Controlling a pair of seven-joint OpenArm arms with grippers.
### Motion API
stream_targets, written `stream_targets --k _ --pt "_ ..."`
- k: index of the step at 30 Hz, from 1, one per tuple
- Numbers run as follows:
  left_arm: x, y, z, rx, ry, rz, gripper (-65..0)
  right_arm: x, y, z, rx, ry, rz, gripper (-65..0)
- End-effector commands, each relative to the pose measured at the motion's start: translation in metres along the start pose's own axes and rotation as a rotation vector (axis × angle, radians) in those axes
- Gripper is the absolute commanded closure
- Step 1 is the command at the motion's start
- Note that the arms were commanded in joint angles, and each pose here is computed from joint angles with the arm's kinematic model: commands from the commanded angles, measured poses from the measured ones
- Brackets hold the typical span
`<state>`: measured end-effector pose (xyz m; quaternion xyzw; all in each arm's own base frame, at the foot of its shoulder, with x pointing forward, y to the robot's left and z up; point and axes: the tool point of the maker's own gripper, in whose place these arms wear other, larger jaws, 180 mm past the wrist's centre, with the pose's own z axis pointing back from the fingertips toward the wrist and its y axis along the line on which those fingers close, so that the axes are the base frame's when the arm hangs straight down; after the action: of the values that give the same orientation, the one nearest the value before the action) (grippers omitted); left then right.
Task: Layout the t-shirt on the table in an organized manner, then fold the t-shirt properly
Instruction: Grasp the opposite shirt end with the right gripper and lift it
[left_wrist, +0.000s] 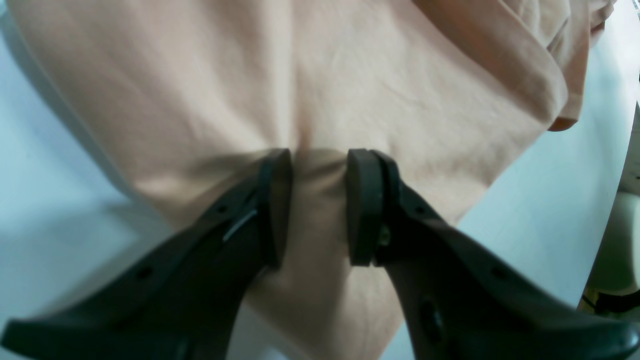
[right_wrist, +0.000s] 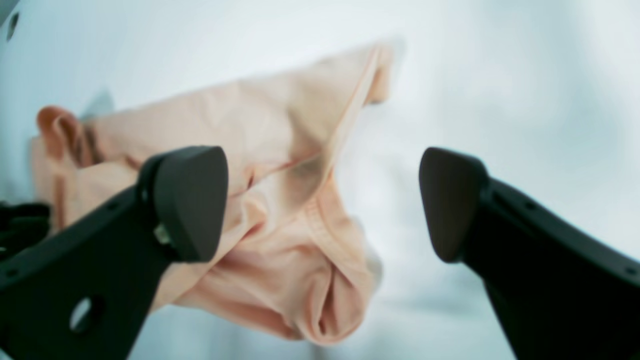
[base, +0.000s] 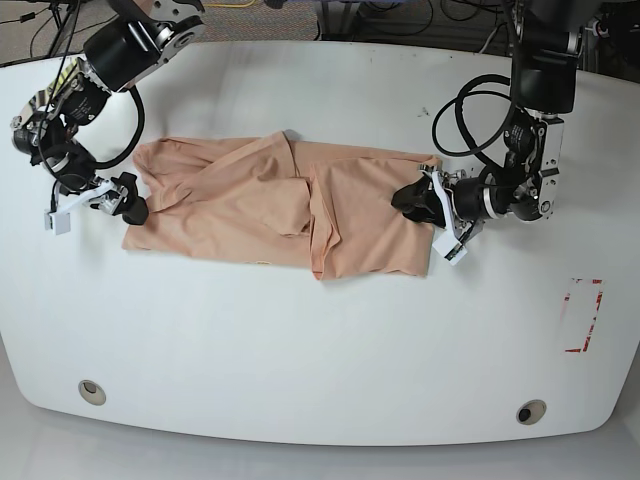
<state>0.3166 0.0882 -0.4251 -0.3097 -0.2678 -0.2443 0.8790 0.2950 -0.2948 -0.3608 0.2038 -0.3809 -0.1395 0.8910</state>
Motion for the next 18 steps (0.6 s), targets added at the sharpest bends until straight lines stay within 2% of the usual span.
stream_targets --k 1,7,11,18 --pt "-0.038 0.023 0.010 0.104 0.189 -0.016 -17.6 0.001 -0.002 -0.004 0.036 -0.017 -0.035 -57.4" --pt "-0.039 0.022 0.009 0.103 0.189 -0.015 -17.6 -0.012 -0.002 -0.008 0.041 -0.003 -0.043 -57.4" --pt "-0.039 0.022 0.009 0.103 0.191 -0.015 -17.6 -0.024 0.016 -0.022 0.081 0.040 -0.025 -57.4" --pt "-0.039 0.022 0.009 0.103 0.190 -0.016 -17.6 -0.038 0.037 -0.036 0.131 0.040 -0.065 -57.4"
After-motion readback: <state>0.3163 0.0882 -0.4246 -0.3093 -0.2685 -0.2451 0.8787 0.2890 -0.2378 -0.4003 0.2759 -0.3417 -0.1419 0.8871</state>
